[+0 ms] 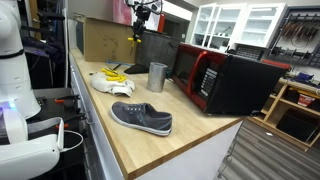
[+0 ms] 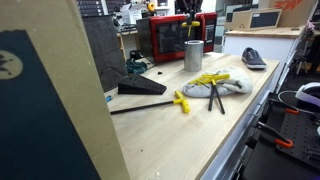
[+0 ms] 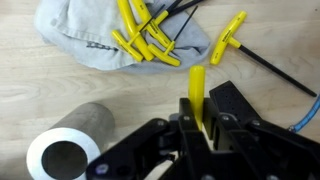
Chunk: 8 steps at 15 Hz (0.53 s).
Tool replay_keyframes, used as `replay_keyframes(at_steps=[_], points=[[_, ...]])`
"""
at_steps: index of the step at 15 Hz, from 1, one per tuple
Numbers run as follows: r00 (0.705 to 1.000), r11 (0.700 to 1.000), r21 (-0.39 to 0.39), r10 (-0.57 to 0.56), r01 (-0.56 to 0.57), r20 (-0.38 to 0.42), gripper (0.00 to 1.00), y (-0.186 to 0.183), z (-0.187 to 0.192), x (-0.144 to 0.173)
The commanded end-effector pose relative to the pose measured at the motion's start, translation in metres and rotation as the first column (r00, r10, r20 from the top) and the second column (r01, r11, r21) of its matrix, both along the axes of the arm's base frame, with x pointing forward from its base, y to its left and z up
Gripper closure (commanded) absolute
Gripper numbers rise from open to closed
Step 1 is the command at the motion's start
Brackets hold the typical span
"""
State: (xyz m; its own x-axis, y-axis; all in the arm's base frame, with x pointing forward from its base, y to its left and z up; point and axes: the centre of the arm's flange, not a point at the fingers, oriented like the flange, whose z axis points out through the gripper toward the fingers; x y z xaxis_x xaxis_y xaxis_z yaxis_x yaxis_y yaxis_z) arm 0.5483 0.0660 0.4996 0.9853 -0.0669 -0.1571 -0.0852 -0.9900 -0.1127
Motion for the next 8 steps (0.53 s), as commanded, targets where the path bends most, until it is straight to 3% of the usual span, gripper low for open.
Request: replay_keyframes(at_steps=[1,4,8], points=[[0.989,0.99,0.011,-0.138,0.138,0.058,0.96,0.028,0.0,-0.005],[0.966,0.973,0.025,-0.231,0.23,0.117,0.96,0.052,0.004,0.0],[0.932,0.939,0.042,-0.343,0.341,0.113,0.96,0.085,0.009,0.001]])
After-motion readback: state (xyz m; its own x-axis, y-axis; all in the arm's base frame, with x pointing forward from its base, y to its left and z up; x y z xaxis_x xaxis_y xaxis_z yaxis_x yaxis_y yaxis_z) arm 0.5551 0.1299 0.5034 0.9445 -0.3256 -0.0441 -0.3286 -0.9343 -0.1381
